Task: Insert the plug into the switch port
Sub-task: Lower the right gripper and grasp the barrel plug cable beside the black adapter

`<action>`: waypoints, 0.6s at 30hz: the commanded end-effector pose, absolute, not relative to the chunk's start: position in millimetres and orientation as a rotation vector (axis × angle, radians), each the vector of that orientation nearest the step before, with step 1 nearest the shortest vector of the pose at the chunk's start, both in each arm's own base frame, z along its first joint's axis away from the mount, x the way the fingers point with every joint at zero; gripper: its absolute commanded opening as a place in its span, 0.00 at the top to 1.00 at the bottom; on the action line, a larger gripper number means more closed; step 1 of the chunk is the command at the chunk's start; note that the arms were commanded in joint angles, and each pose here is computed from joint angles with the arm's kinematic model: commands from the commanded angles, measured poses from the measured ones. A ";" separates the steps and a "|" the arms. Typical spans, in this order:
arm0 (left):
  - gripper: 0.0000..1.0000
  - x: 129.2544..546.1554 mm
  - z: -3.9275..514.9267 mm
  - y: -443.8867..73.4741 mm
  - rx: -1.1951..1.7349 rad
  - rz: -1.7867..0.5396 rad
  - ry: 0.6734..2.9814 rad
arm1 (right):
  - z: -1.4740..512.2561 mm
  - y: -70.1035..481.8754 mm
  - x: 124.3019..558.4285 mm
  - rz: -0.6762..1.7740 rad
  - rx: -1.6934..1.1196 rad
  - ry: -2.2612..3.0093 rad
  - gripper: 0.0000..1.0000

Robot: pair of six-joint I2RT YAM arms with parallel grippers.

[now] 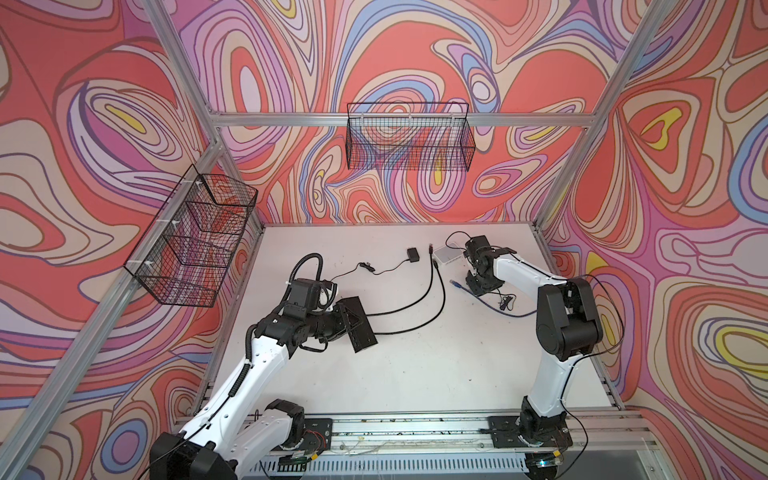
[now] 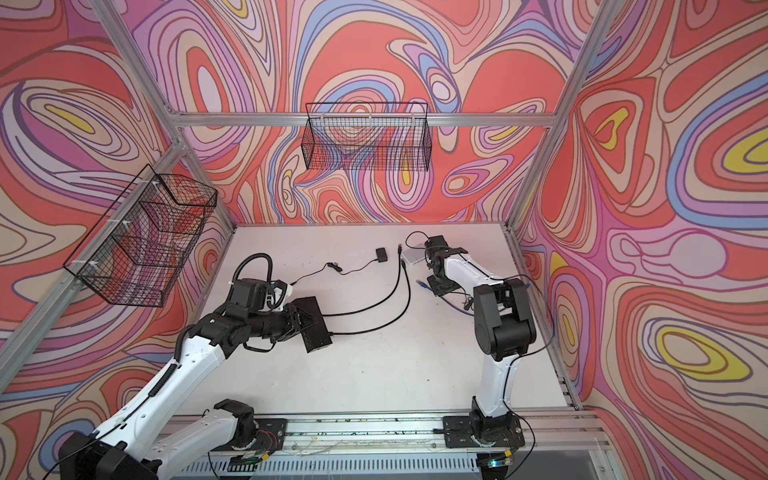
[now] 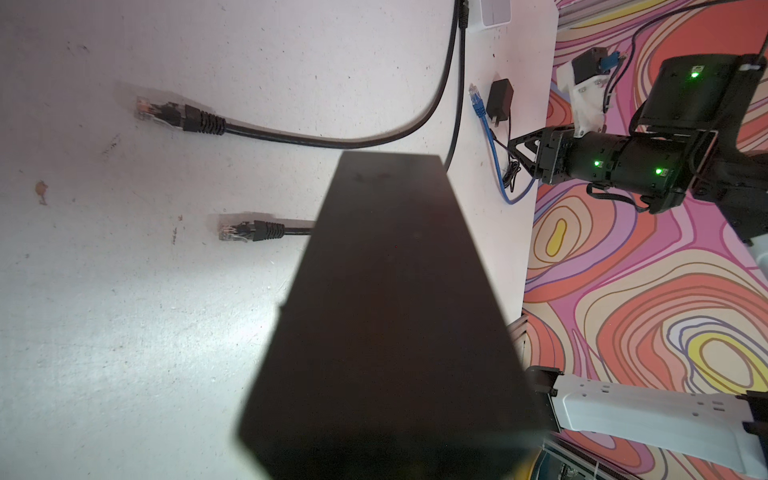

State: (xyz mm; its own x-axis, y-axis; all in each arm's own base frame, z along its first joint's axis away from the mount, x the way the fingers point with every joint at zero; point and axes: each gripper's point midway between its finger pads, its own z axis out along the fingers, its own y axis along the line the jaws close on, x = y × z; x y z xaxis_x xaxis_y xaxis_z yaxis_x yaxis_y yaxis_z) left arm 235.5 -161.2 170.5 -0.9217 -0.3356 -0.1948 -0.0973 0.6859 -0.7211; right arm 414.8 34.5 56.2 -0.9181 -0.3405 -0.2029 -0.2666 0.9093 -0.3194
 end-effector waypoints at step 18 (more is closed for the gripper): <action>0.85 242.3 178.1 -162.4 -0.328 -1.101 2.553 | 33.3 27.8 429.3 -0.362 -0.500 2.852 0.60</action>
State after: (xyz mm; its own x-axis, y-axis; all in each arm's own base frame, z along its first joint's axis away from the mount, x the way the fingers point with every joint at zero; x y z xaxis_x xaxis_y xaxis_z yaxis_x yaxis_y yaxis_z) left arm 236.1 -161.4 170.4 -0.9209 -0.3401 -0.1907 -0.1028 0.6836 -0.7226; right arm 424.6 27.5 39.5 -0.9155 -0.3583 -0.1827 -0.2945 0.9066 -0.3022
